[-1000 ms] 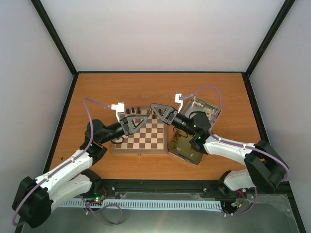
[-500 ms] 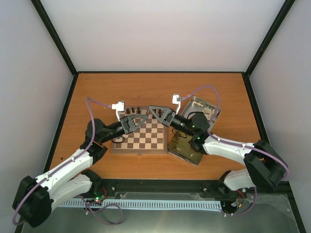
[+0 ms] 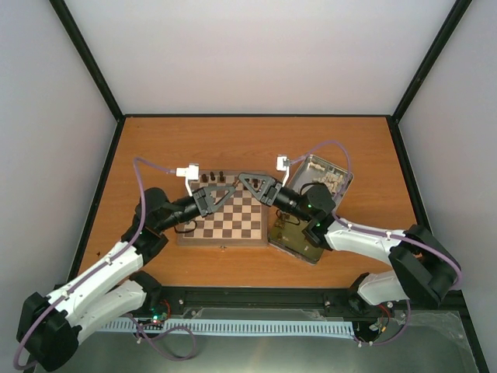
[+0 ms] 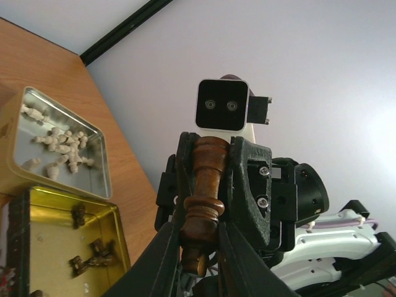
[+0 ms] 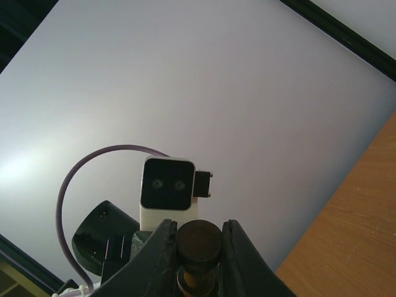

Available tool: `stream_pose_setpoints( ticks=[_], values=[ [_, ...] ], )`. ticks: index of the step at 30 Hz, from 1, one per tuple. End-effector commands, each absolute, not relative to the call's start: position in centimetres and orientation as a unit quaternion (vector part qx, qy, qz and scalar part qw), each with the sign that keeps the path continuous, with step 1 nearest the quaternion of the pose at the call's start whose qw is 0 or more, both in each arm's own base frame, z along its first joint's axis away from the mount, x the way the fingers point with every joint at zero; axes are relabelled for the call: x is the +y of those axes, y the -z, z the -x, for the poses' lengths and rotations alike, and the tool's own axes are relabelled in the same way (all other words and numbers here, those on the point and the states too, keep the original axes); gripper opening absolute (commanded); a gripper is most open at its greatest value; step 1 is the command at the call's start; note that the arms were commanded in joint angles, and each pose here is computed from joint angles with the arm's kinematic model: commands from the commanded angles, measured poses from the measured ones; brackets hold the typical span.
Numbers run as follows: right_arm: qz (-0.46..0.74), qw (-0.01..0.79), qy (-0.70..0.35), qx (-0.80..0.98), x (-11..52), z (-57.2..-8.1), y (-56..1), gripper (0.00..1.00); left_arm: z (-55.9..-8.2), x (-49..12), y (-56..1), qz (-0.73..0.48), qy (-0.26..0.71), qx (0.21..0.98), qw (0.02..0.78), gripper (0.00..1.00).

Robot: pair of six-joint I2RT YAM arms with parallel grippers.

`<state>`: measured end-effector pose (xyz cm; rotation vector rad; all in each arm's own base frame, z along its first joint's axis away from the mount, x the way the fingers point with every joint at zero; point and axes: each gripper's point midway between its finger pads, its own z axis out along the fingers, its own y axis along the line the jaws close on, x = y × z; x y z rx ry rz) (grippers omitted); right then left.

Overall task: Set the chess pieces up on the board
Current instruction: Place the chess piece on the chessboard.

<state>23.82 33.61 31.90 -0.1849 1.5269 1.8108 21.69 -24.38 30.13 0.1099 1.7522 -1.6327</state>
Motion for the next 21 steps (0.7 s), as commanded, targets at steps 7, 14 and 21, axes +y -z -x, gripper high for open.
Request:
stream_pose_setpoints(
  ticks=[7, 14, 21],
  values=[
    [0.014, 0.346, -0.732, 0.586, 31.8, -23.0, -30.8, 0.12, -22.5, -22.9, -33.9, -0.071, 0.577, 0.671, 0.46, 0.04],
    [0.006, 0.339, -0.729, 0.595, 31.4, -22.7, -30.3, 0.16, -22.7, -22.8, -34.4, -0.084, 0.558, 0.674, 0.476, 0.01],
    [-0.038, 0.363, -0.646, 0.671, 29.5, -24.3, -27.4, 0.61, -24.7, -21.8, -30.7, -0.1, 0.425, 0.775, 0.456, 0.01]
  ],
)
